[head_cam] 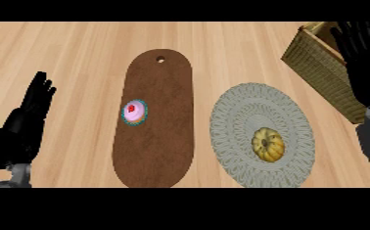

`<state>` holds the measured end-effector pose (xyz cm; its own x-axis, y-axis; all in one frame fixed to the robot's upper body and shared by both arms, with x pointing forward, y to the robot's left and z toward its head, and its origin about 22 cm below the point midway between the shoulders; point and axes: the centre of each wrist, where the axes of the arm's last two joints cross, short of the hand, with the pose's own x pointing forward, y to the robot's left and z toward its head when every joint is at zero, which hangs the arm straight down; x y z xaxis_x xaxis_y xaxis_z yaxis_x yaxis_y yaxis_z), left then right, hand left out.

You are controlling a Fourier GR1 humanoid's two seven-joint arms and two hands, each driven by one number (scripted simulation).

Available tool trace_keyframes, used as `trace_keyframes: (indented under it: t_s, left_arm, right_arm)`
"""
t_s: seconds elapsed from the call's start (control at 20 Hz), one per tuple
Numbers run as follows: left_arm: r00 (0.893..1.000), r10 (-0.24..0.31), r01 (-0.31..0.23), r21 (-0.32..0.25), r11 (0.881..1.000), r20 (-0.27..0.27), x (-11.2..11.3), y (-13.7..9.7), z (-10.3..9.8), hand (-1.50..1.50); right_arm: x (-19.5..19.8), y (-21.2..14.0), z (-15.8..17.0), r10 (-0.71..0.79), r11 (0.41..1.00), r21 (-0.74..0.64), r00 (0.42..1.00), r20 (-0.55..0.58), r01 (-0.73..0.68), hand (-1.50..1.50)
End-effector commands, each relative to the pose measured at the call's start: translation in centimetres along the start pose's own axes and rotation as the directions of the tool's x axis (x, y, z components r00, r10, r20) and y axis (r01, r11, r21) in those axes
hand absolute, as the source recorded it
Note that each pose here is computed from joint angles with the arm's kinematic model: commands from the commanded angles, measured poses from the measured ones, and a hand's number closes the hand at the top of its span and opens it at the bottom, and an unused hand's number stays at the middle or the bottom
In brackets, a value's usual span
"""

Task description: Pick the squash from the placemat and place it in the basket

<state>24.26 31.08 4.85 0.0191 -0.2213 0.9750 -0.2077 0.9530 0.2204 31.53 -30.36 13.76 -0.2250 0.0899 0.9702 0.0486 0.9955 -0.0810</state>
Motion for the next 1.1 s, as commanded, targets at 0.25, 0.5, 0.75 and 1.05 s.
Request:
trace_keyframes:
  t_s: [0.25,0.5,0.75,1.05]
  left_arm:
    - [0.998,-0.021,0.013,-0.142,0.99,-0.053,2.5,-0.2,-3.6,0.0]
    - [0.991,0.019,-0.045,-0.186,0.982,-0.136,0.4,-2.1,-2.9,0.0]
    - [0.985,0.017,-0.047,-0.169,0.984,-0.173,0.5,-0.9,-4.3,0.0]
    - [0.984,0.018,-0.048,-0.167,0.985,-0.175,-0.9,-1.2,-4.5,0.0]
  right_arm:
    - [3.6,6.9,-4.4,0.36,0.799,0.479,0.927,0.101,-0.363,1.5]
    - [-0.7,13.4,2.4,0.569,0.225,0.732,0.696,0.437,-0.644,-1.5]
    - [-3.8,22.9,7.1,0.6,0.243,0.624,0.621,0.504,-0.742,-1.5]
    - [-1.1,30.1,6.6,0.821,0.076,0.627,0.406,0.401,-0.775,-1.5]
